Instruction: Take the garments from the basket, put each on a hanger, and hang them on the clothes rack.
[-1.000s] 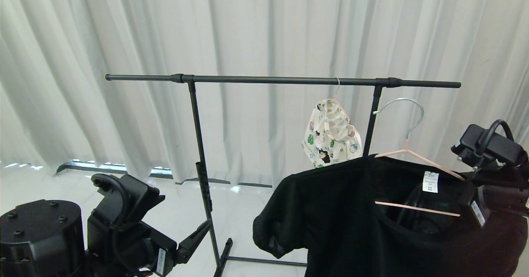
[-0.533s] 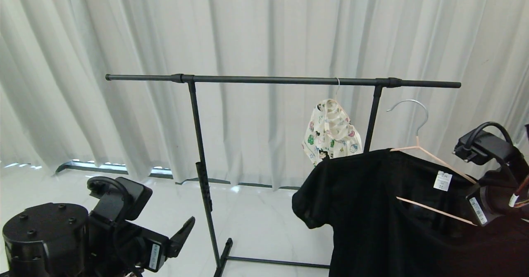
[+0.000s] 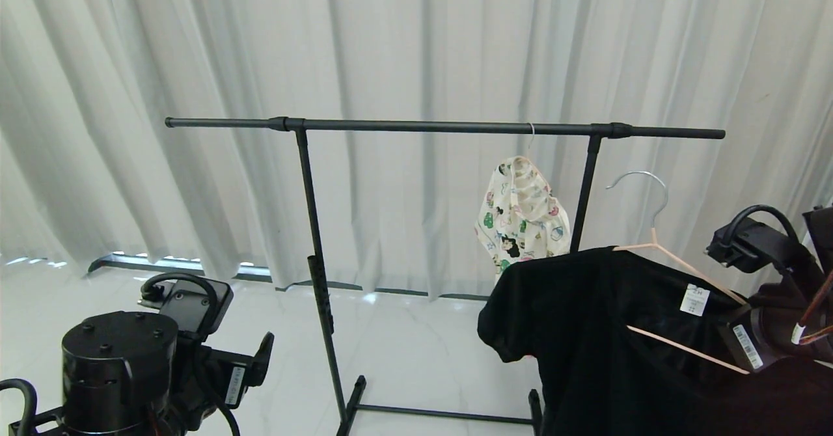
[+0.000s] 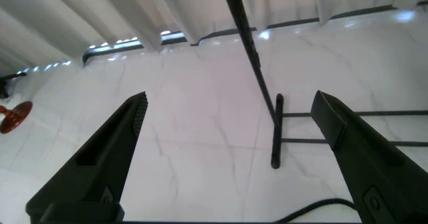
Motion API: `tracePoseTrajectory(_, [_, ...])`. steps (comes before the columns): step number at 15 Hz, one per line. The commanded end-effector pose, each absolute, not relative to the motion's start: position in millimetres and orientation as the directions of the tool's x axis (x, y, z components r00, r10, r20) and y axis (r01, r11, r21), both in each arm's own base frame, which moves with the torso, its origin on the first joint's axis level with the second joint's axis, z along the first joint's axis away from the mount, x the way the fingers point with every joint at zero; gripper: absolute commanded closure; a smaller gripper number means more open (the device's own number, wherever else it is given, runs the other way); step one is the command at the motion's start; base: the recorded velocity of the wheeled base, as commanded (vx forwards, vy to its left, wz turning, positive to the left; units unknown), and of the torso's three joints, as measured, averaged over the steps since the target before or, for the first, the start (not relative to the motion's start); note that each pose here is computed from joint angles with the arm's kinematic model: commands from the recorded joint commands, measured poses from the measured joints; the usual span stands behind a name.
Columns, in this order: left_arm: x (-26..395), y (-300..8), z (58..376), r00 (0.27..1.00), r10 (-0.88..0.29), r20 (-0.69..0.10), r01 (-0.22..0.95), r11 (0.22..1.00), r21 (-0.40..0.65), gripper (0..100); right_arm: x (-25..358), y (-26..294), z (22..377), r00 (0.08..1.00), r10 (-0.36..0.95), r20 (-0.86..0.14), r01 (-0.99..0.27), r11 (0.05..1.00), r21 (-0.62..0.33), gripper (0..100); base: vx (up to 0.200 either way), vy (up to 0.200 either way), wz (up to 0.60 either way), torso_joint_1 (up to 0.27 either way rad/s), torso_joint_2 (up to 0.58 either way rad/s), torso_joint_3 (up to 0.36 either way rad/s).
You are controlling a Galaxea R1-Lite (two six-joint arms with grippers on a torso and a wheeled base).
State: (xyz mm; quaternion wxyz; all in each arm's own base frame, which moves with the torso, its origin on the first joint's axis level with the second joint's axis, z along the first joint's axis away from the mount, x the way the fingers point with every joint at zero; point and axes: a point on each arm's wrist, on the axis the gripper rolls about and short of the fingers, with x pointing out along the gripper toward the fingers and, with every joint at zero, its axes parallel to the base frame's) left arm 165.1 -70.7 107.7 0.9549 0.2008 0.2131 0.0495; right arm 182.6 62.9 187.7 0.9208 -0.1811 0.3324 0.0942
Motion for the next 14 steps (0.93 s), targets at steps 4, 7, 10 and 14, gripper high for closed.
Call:
tracePoseTrajectory(4, [168,-72,108,0.905,0.176,-0.386,-0.007,0.916,0.401,0,195,77,194,0.767,0.085,-0.636,-0.297,0.926,-0.233,100,0.0,0.1,0.0,-0.001,0.0,0.001])
tracePoseTrajectory(7, [167,-76,110,0.91,0.161,-0.382,0.006,0.916,0.4,0,219,86,204,0.793,0.039,-0.608,-0.243,0.936,-0.256,100,0.0,0.0,0.0,0.0,0.0,0.0])
tracePoseTrajectory(10, [167,-81,111,0.917,0.133,-0.377,0.029,0.919,0.393,0,250,99,217,0.823,-0.001,-0.569,-0.19,0.942,-0.276,100,0.0,0.0,0.0,0.0,0.0,0.0])
tracePoseTrajectory(14, [165,-96,117,0.932,0.056,-0.358,0.088,0.922,0.376,0,282,116,228,0.852,-0.046,-0.521,-0.136,0.943,-0.304,100,0.15,0.0,0.0,-0.002,0.0,0.002])
